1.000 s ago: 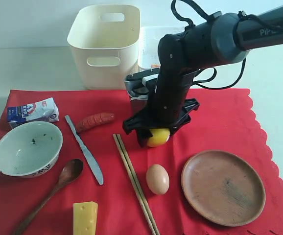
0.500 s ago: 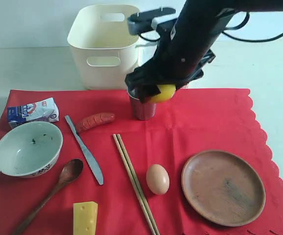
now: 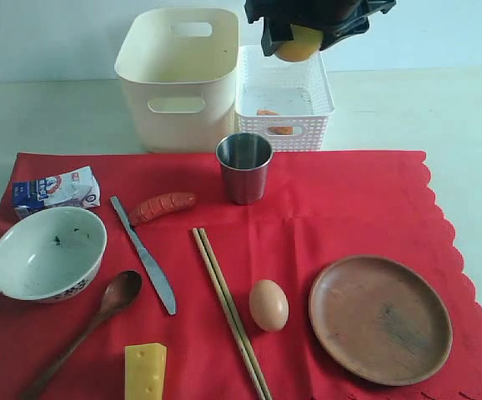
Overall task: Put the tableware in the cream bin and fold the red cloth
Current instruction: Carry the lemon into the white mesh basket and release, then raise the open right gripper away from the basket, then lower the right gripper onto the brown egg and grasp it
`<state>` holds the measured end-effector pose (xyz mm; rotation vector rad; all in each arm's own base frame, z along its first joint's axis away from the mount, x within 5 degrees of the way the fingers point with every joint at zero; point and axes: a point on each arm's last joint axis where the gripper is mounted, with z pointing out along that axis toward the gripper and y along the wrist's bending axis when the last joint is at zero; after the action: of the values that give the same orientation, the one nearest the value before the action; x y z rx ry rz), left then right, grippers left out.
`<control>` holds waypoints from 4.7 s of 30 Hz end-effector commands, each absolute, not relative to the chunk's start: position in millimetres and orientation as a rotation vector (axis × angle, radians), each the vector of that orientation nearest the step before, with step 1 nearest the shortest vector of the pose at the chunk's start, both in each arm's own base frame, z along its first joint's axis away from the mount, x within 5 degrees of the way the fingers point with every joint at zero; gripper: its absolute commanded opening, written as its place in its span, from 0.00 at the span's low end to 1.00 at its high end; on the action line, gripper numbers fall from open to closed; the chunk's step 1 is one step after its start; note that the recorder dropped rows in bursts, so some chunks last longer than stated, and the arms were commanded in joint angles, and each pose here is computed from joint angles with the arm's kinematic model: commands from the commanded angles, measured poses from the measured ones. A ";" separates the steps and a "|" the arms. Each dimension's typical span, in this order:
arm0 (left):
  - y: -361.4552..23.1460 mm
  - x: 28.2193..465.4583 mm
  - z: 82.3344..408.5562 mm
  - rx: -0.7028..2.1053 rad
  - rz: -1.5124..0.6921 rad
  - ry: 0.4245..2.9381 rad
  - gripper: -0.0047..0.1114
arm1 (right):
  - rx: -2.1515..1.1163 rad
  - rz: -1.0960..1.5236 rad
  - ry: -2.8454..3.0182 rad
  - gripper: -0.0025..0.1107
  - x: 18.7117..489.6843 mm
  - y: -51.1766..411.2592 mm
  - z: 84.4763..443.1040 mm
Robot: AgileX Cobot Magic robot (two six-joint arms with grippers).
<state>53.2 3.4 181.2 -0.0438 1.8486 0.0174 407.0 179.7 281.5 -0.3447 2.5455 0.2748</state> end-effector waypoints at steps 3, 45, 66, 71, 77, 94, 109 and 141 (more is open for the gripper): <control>3.0 53.2 181.2 -0.039 0.012 1.839 0.04 | -0.265 0.270 2.549 0.02 458.6 173.6 242.8; 3.0 53.2 181.2 -0.039 0.012 1.839 0.04 | -0.219 0.278 2.522 0.76 475.4 165.8 269.1; 3.0 53.2 181.2 -0.039 0.012 1.839 0.04 | -0.358 0.295 2.582 0.56 393.2 182.3 365.7; 3.0 53.2 181.2 -0.039 0.012 1.839 0.04 | -0.450 0.287 2.519 0.56 370.2 202.0 385.4; 3.0 53.2 181.2 -0.039 0.012 1.839 0.04 | -0.556 0.278 2.481 0.56 350.4 214.9 395.1; 3.0 53.2 181.2 -0.039 0.012 1.839 0.04 | -0.662 0.301 2.613 0.56 291.0 191.9 356.0; 3.0 53.2 181.2 -0.039 0.012 1.839 0.04 | -0.682 0.375 2.800 0.56 265.3 185.7 290.6; 3.0 53.2 181.2 -0.039 0.012 1.839 0.04 | -0.856 0.139 3.093 0.56 241.1 260.6 166.2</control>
<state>53.2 3.4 181.2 -0.0438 1.8486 0.0174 240.7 259.6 171.9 -0.8581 3.0888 0.1582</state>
